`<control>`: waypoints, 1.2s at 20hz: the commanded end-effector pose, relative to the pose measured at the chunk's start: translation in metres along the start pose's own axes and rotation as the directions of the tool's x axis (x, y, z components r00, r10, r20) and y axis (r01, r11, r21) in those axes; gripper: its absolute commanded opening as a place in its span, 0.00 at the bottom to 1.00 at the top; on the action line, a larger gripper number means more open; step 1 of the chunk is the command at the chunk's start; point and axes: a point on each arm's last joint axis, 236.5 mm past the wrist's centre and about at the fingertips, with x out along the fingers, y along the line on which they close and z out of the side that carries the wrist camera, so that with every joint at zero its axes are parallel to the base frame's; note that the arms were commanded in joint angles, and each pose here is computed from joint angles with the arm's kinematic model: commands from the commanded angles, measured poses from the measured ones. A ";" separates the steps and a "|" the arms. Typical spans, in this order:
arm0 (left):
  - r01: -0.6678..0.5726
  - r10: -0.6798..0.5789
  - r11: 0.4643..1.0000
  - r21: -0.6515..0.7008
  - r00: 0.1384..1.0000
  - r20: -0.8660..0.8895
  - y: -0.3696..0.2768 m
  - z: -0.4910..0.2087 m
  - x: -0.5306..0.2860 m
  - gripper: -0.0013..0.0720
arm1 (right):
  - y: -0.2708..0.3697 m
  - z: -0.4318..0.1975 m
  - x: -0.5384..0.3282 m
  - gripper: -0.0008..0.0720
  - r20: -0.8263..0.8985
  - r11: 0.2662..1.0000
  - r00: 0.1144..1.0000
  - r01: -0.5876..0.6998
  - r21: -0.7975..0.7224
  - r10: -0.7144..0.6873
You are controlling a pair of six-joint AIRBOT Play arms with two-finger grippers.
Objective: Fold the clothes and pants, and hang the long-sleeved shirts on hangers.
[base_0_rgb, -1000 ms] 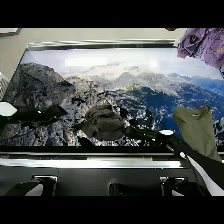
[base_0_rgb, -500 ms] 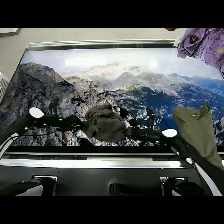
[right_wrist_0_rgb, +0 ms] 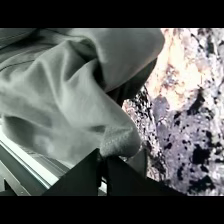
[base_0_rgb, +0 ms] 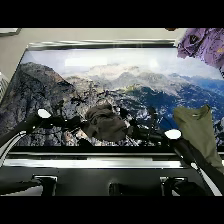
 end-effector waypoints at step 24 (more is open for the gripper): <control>-0.413 -0.077 0.910 0.034 -0.090 0.993 -0.168 -0.092 -0.622 0.04 | 0.355 0.125 -0.450 0.05 0.828 0.640 0.502 0.556 -0.530 0.249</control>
